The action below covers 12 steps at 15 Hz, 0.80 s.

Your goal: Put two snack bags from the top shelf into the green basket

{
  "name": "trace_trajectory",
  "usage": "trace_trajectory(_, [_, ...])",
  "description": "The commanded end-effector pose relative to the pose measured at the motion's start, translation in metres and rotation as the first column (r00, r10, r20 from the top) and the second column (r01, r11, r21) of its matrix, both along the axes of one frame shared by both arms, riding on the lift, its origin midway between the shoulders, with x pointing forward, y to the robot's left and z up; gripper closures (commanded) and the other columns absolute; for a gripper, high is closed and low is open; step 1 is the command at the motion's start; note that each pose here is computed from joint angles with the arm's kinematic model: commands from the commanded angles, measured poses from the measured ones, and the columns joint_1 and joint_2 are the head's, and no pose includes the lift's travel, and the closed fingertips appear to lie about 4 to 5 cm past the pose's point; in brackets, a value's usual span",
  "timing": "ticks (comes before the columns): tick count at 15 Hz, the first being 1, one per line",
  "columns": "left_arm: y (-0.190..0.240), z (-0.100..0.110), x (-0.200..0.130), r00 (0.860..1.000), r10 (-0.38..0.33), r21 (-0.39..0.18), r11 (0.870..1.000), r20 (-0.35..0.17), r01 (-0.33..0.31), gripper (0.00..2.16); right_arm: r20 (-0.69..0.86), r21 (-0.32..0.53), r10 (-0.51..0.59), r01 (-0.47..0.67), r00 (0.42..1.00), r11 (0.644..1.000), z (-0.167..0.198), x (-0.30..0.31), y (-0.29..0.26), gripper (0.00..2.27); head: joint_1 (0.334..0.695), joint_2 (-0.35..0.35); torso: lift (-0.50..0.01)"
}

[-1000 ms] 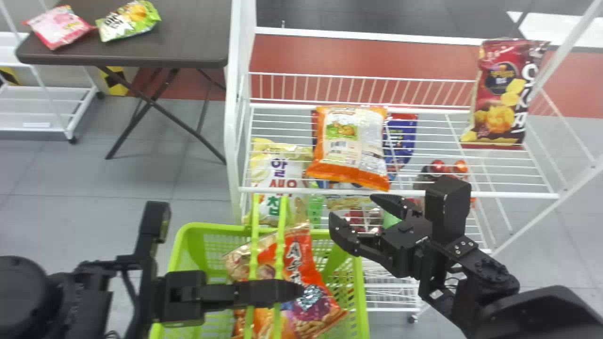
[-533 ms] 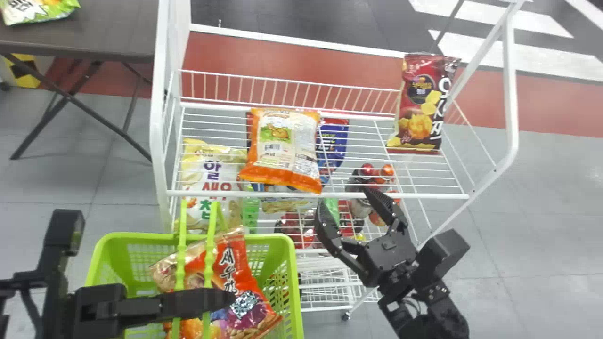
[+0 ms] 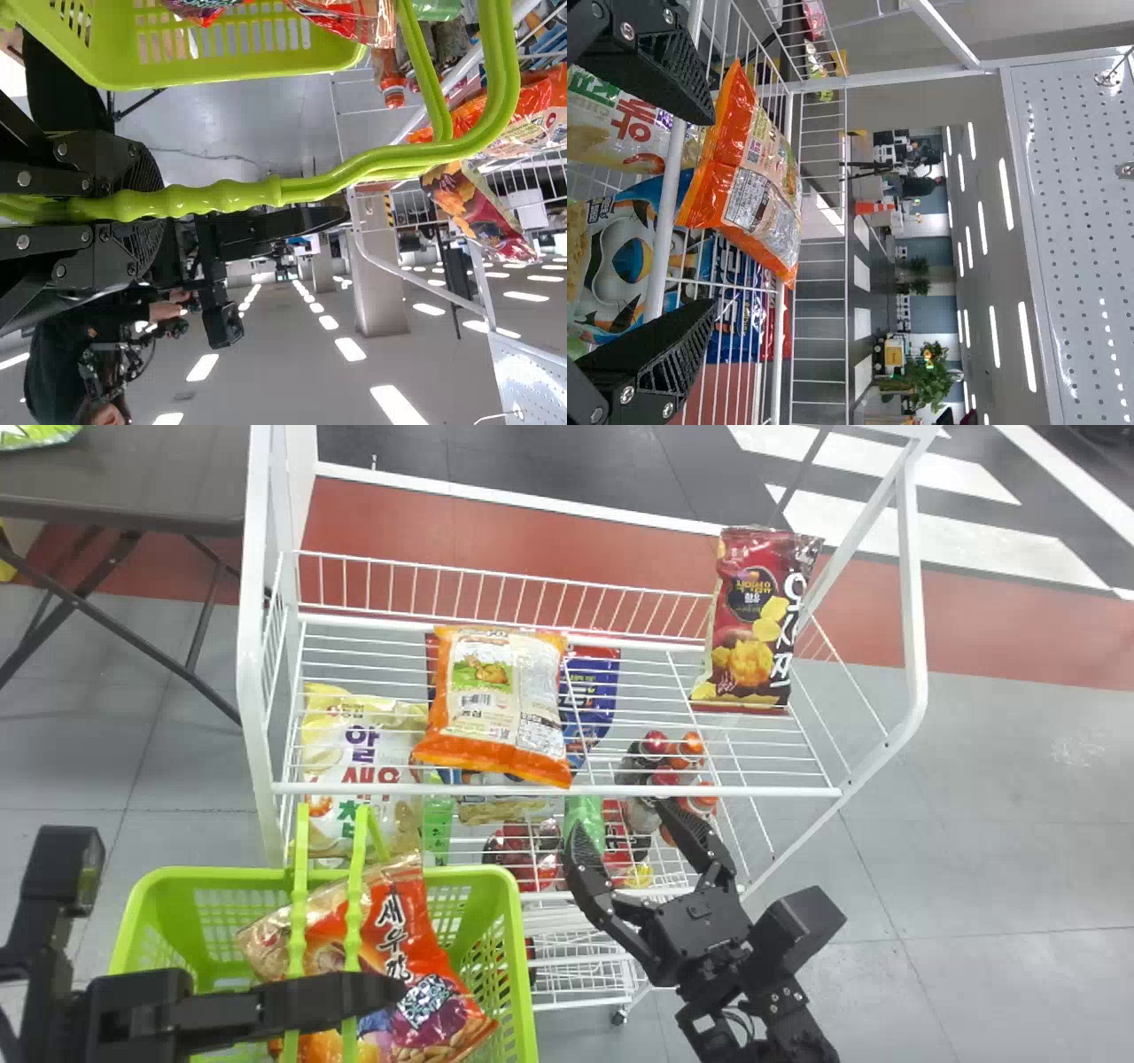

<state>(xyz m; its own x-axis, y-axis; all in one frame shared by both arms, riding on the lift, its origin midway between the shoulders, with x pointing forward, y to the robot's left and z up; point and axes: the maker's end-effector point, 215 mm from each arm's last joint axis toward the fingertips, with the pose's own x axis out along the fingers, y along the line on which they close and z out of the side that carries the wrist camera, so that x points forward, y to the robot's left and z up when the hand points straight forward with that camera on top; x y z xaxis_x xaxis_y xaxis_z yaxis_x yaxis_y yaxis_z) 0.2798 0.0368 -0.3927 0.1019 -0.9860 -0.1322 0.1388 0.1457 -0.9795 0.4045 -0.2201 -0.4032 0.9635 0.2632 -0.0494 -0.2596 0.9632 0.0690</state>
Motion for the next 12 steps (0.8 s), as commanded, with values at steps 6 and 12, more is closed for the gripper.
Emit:
trace_trajectory(6, [-0.0011, 0.0006, -0.0036, 1.000, -0.004, 0.001, 1.000, 0.000, 0.004, 2.15, -0.008, 0.015, -0.015, 0.015, 1.000, 1.000, -0.0030, -0.0025, 0.0034, 0.08, 0.695, -0.300, -0.001])
trace_trajectory(12, [-0.0014, 0.0021, -0.0032, 1.000, -0.005, 0.005, 1.000, 0.007, 0.005, 2.15, -0.017, 0.031, -0.031, 0.031, 0.999, 0.999, -0.0057, -0.0057, 0.0040, 0.08, 0.695, -0.304, -0.001])
